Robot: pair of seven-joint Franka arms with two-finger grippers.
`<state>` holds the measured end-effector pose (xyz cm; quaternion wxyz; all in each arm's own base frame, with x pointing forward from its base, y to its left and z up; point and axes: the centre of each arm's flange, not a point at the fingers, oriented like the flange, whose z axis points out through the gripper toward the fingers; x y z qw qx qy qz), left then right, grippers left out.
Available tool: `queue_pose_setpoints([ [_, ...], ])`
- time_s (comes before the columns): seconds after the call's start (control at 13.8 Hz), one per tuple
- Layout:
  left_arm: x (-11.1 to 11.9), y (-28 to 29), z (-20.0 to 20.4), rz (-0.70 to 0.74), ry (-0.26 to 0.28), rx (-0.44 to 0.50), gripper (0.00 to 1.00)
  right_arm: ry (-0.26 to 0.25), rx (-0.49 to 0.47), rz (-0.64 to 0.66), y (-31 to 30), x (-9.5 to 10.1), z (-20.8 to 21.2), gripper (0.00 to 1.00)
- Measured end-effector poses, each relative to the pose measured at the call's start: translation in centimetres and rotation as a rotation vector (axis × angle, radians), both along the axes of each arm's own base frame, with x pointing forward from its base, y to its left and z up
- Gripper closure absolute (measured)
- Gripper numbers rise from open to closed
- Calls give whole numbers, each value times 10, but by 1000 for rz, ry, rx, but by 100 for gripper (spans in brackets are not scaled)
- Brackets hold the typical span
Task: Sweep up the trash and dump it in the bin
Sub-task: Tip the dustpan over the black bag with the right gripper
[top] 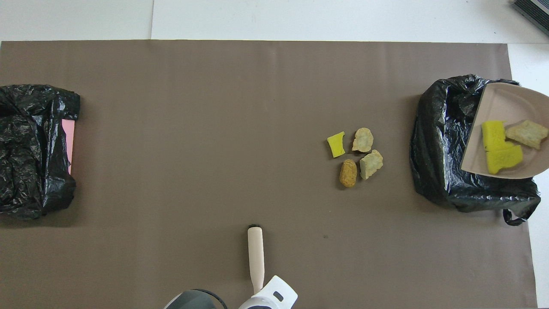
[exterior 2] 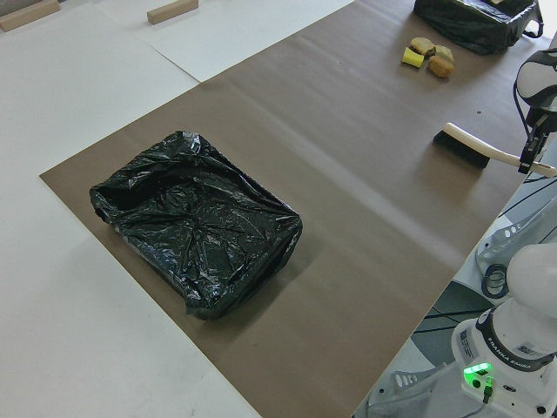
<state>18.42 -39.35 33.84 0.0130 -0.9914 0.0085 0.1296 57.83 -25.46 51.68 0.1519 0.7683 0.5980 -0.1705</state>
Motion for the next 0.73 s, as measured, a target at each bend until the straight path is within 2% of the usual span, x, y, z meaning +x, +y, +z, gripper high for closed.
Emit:
queue_pose_setpoints([
  [0.07, 1, 0, 0, -5, 1, -2, 69, 25, -50, 81, 7, 7, 1, 68],
  [0.15, 3, 1, 1, -4, 0, -5, 59, 48, -97, 158, 16, 13, 4, 68],
  [0.29, 19, 2, 8, 24, -9, -26, 34, 105, -168, 280, 37, 22, 6, 68],
  [0.51, 73, 8, 44, 48, -66, -63, 1, 180, -268, 440, 67, 33, 4, 68],
  [0.73, 140, 29, 105, 26, -133, -85, 0, 191, -337, 530, 80, 32, -3, 68],
])
